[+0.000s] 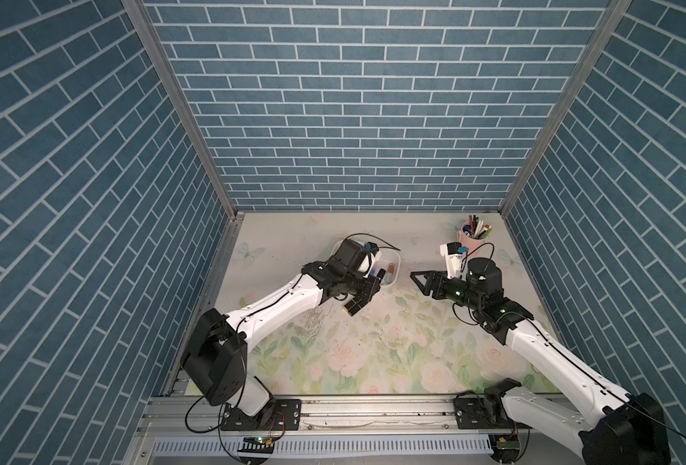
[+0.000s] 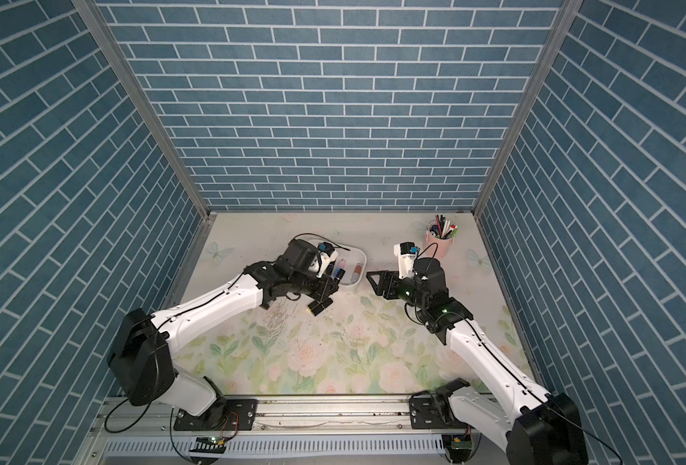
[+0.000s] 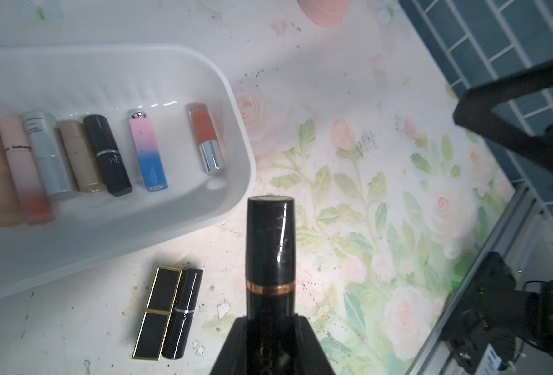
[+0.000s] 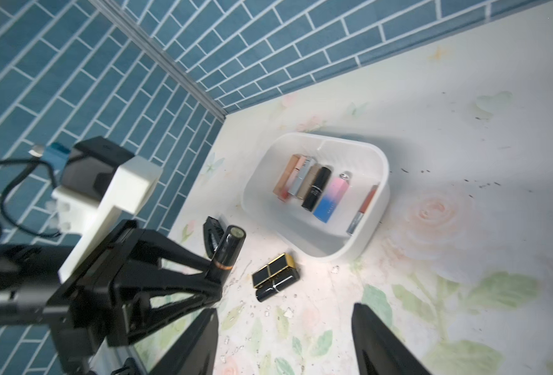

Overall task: Put the lipstick into the storage box
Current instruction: Pick up the lipstick at the center of the board, then place the lipstick in the storage box.

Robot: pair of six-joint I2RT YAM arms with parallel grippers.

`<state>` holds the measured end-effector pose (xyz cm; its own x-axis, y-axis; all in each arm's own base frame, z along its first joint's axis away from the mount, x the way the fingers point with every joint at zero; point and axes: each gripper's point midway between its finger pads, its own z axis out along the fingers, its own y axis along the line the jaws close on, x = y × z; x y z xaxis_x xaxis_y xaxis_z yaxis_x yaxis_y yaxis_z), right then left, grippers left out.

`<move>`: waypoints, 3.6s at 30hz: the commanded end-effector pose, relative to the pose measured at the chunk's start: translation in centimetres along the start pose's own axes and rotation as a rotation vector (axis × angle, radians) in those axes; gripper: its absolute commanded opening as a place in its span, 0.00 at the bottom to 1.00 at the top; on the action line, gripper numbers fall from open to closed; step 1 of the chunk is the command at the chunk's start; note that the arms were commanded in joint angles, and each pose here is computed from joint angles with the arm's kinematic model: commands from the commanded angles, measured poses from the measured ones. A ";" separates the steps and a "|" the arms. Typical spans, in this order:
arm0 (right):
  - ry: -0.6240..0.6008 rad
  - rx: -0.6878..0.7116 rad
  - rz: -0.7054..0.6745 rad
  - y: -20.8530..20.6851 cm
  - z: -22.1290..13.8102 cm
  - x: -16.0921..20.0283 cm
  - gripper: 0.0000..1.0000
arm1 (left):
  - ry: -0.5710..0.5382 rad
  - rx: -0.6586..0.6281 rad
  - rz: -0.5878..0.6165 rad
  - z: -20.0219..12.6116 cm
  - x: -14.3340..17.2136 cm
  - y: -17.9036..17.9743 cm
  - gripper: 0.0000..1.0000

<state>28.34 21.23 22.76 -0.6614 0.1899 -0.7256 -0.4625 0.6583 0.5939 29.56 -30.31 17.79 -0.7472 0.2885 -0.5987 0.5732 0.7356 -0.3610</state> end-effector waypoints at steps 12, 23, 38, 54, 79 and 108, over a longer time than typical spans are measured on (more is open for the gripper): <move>-0.066 -0.613 -0.091 11.2 -1.9 -4.1 0.69 | -0.212 0.551 -0.010 -8.3 -5.1 -6.7 0.09; -0.090 -0.773 -0.128 14.7 -2.9 -5.6 0.67 | -0.254 0.653 0.020 -11.0 -6.1 -8.8 0.10; -0.053 -0.829 -0.135 16.9 -1.2 -5.2 0.45 | -0.253 0.659 0.027 -11.3 -5.7 -8.9 0.09; -0.057 -0.812 -0.118 16.6 -1.0 -5.1 0.09 | -0.259 0.608 0.028 -11.1 -5.8 -8.3 0.49; 0.148 0.030 0.221 -2.2 16.0 -3.8 0.11 | -0.302 -0.322 -0.029 -11.1 -1.6 9.0 1.00; 0.343 0.369 0.179 -10.3 22.8 2.8 0.11 | -0.131 -0.289 -0.025 -5.7 3.3 9.9 1.00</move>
<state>44.47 32.07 7.52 -0.8960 0.1472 -0.4190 -0.1226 0.8248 0.5520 31.10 -18.39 16.98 -0.6971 0.1731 -0.6957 0.4047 0.8960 -0.1825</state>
